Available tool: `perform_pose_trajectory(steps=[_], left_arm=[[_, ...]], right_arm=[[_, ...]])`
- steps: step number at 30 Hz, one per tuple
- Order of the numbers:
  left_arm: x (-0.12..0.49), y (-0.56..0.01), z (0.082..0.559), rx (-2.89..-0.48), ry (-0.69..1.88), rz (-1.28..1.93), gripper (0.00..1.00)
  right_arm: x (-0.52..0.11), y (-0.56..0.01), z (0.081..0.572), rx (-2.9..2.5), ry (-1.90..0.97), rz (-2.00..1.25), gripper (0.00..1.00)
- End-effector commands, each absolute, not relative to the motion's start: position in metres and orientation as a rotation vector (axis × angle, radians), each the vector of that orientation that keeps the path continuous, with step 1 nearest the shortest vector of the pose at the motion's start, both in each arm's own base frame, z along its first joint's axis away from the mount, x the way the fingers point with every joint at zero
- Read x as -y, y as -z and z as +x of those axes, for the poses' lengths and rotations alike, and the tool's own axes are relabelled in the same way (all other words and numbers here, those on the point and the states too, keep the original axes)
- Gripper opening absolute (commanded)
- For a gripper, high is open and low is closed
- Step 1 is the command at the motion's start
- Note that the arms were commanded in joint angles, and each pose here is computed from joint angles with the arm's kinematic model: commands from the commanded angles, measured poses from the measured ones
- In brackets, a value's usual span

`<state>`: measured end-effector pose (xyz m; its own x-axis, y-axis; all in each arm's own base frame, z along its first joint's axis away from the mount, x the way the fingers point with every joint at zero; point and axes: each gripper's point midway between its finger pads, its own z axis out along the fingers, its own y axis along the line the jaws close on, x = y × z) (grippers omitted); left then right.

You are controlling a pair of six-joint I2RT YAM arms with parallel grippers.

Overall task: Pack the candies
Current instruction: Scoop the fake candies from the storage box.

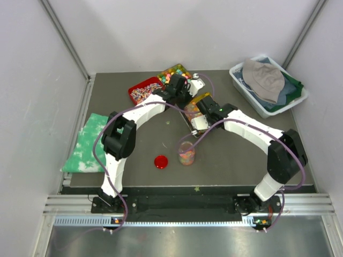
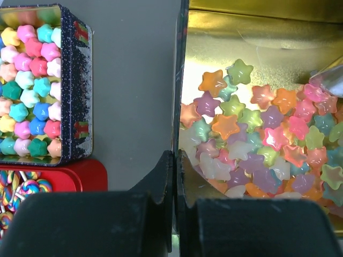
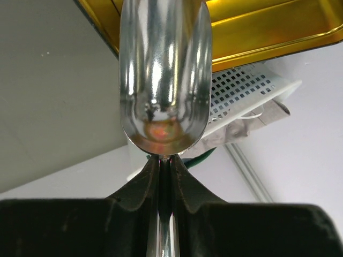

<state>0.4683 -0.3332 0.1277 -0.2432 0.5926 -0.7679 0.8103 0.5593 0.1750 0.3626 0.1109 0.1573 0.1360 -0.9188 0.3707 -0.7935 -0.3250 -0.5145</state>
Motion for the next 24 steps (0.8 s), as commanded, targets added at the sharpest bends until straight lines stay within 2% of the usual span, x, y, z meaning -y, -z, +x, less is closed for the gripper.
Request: perform_pose_trajectory(steps=[1, 14, 24], left_arm=[[0.347, -0.229, 0.474, -1.730, 0.356, 1.044, 0.00], [0.360, -0.243, 0.465, -1.688, 0.325, 1.126, 0.00], [0.365, -0.226, 0.462, -1.718, 0.330, 1.146, 0.00]], right_arm=[[-0.113, -0.142, 0.364, -1.733, 0.896, -2.165, 0.00], [-0.116, -0.106, 0.358, -1.675, 0.831, -2.193, 0.00], [-0.125, -0.120, 0.376, -1.610, 0.893, -2.157, 0.00]])
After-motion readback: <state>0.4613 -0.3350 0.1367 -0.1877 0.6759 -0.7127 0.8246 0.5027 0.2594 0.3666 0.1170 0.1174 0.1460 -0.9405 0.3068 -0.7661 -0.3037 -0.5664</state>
